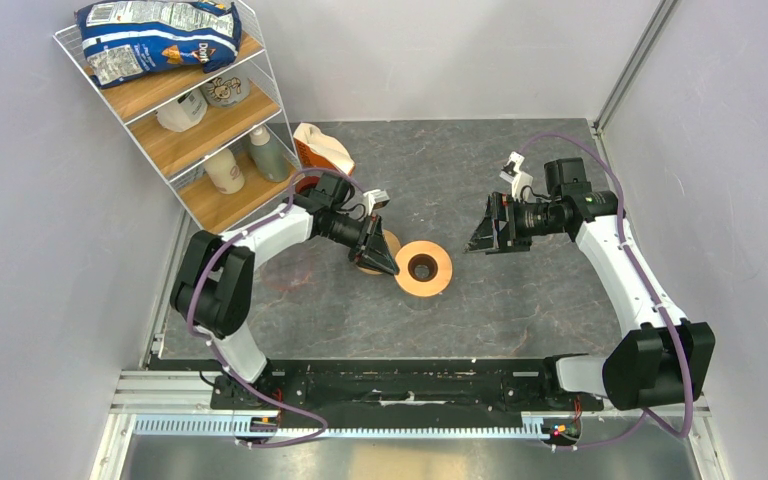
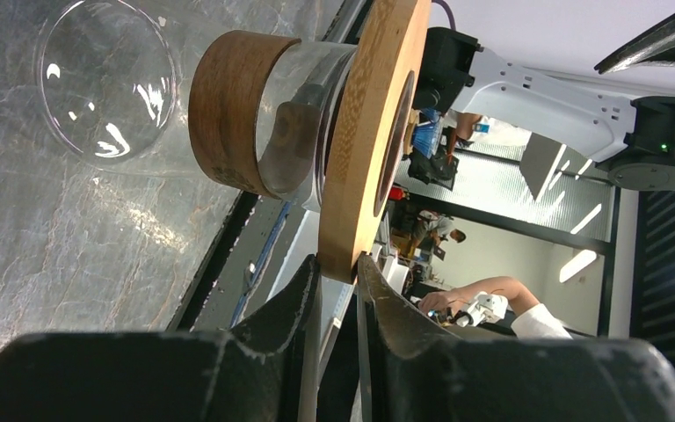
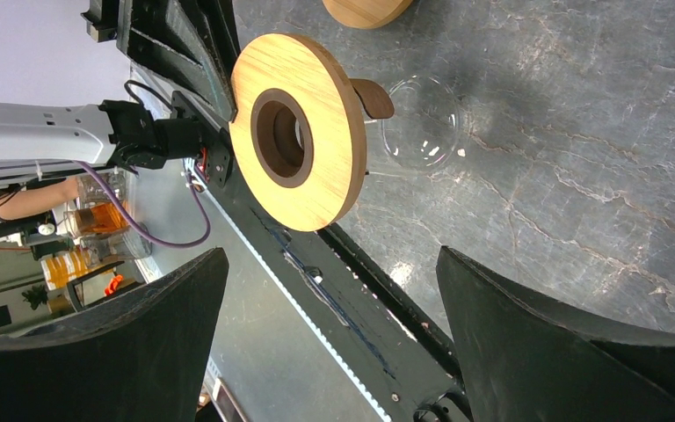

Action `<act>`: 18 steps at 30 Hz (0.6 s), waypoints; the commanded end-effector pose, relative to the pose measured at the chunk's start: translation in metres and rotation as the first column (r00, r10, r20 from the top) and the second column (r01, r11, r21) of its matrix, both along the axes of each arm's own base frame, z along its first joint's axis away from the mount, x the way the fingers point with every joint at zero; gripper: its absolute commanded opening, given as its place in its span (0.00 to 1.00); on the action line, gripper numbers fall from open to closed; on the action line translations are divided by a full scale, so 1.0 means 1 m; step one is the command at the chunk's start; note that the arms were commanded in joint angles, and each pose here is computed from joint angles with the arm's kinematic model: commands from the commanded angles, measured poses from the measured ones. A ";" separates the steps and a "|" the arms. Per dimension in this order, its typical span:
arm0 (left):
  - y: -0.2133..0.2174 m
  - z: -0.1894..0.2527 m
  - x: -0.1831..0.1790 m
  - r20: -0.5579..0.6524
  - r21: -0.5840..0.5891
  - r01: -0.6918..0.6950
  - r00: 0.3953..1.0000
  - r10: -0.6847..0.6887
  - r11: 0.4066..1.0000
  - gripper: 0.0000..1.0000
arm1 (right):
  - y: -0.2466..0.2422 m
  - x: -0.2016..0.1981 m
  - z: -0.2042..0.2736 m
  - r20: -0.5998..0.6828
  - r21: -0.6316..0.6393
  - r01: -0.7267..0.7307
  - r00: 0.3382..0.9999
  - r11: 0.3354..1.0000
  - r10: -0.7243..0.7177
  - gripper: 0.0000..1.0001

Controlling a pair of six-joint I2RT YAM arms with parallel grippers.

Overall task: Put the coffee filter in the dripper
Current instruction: Place the dripper holder onto the coffee server.

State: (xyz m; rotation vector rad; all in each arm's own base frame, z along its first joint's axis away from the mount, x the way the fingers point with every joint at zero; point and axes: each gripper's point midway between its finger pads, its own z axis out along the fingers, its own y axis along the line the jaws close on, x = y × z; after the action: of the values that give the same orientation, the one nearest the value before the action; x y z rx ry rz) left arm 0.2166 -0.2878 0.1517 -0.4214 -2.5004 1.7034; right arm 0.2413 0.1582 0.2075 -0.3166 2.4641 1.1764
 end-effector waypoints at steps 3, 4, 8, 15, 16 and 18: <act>-0.005 -0.003 0.002 -0.023 -0.008 0.000 1.000 0.000 1.000 0.19 | 0.002 0.000 0.012 0.041 0.010 -0.020 0.999 1.000 0.020 0.97; -0.004 -0.005 0.002 -0.028 -0.004 -0.002 1.000 0.002 1.000 0.19 | 0.002 0.000 0.012 0.042 0.010 -0.021 0.999 1.000 0.021 0.97; -0.003 -0.009 0.001 -0.039 0.007 -0.002 0.999 0.002 1.000 0.25 | 0.002 0.000 0.013 0.042 0.012 -0.023 0.999 1.000 0.022 0.97; -0.002 -0.014 0.004 -0.037 0.044 -0.009 0.999 0.011 0.999 0.50 | 0.003 0.000 0.014 0.040 0.014 -0.025 0.999 1.000 0.025 0.97; -0.002 -0.013 0.005 -0.029 0.048 -0.010 1.000 0.011 0.999 0.52 | 0.002 0.000 0.014 0.042 0.014 -0.025 0.999 1.000 0.024 0.97; -0.001 -0.010 0.006 -0.012 0.050 -0.008 1.000 0.009 0.999 0.55 | 0.002 0.000 0.016 0.047 0.014 -0.026 0.999 1.000 0.025 0.97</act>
State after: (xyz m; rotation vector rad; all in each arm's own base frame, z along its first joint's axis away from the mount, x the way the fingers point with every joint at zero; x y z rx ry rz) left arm 0.2177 -0.2874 0.1360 -0.3510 -2.5033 1.6370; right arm 0.2385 0.1580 0.2067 -0.3189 2.4741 1.1813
